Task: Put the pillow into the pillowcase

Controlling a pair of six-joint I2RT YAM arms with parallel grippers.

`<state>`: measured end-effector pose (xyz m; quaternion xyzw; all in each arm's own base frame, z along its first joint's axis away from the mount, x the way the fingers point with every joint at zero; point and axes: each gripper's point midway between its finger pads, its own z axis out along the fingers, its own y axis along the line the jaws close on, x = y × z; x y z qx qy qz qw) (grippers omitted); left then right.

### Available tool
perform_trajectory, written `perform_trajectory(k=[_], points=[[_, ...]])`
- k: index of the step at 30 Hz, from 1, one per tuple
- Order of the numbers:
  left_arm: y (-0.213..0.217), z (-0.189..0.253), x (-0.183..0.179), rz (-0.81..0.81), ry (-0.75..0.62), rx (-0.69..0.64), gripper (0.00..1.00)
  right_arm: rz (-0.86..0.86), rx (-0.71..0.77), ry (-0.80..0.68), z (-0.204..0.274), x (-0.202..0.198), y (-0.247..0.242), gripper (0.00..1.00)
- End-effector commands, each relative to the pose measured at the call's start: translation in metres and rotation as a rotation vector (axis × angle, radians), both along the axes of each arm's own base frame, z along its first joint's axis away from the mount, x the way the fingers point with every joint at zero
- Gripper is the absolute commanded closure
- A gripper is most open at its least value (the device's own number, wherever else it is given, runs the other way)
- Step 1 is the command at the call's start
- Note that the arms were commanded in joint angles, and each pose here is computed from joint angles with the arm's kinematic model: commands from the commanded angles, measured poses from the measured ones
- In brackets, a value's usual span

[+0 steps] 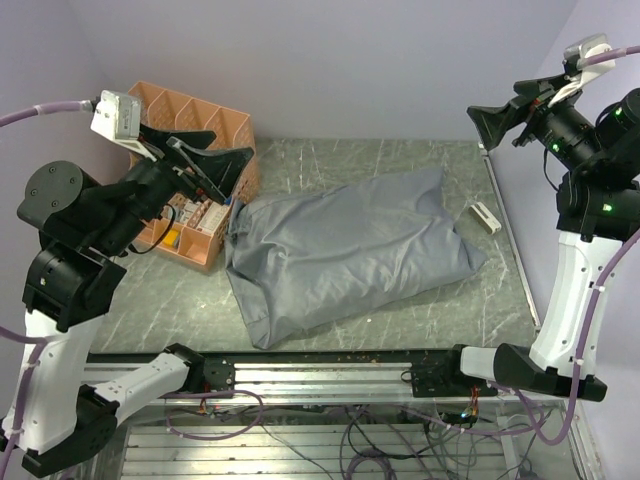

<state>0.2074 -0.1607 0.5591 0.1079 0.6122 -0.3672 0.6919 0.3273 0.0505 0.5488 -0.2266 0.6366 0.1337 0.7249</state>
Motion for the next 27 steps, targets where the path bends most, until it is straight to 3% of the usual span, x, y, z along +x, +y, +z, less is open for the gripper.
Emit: perform_trajectory(k=[1,27], points=[[0.001,-0.01,0.003,0.01,0.007,0.027,0.01,0.007,0.008,0.031,-0.005,-0.004,0.001,0.0],[-0.008,-0.018,0.003,-0.031,0.015,0.043,0.01,-0.024,-0.002,0.027,-0.004,-0.008,-0.002,0.0]])
